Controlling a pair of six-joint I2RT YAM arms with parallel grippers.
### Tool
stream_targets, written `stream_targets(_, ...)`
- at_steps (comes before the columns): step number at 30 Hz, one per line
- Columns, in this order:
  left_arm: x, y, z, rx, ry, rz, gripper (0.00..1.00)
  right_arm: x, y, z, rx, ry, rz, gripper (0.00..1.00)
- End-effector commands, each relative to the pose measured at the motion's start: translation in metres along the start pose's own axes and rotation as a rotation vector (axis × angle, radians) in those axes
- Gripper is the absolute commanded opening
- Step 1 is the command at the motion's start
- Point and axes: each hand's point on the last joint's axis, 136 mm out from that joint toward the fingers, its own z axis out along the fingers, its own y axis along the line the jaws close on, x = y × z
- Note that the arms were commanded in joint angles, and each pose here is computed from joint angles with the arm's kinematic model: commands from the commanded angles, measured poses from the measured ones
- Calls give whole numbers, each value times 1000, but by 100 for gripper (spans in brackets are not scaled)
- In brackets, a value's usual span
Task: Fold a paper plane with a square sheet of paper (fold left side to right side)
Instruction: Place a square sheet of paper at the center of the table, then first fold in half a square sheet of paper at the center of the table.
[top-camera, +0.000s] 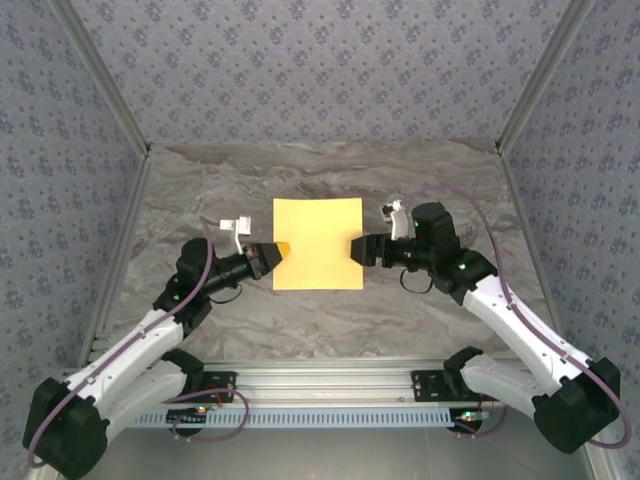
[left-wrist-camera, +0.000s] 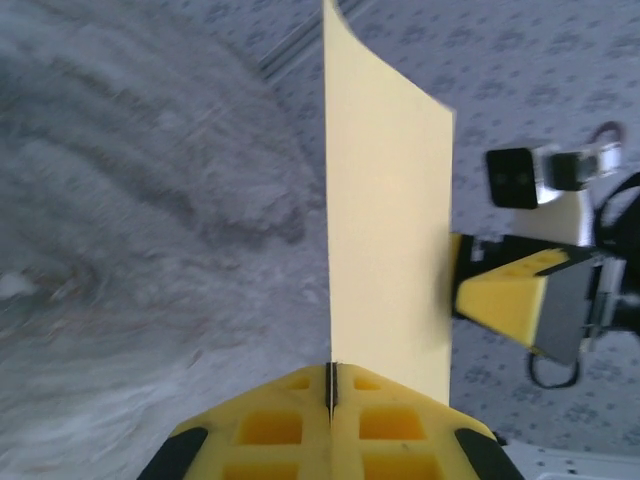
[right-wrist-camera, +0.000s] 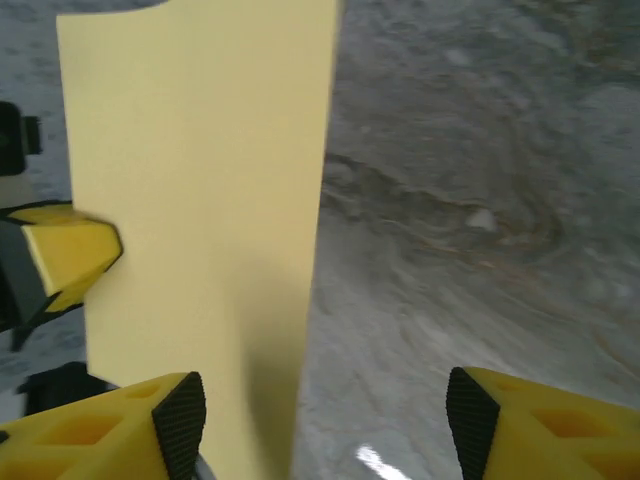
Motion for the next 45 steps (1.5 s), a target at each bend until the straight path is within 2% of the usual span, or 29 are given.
stream_targets(1,24,50,6,-156,53,-42,0,19,-51,-7,262,57,-59,73)
stream_targets(5,46,94,15,-282,114,-105,0,38,-68,10,277,103,-31,73)
stream_targets(9,58,125,22,-375,149,-141,0,53,-70,38,204,112,59,58)
stream_targets(15,66,142,24,-436,174,-164,0,74,-62,83,103,144,147,33)
stream_targets(19,67,141,24,-445,194,-163,0,86,-60,108,79,202,161,26)
stream_targets(23,63,134,26,-426,199,-159,6,95,-59,127,87,252,151,24)
stream_targets(29,55,112,35,-347,204,-167,31,121,-71,145,151,359,161,24)
stream_targets(35,48,89,47,-277,194,-159,45,141,-89,146,230,413,171,24)
stream_targets(39,51,85,59,-264,218,-151,49,143,-89,146,217,410,174,24)
stream_targets(45,61,82,82,-232,256,-158,57,120,-73,143,85,312,222,27)
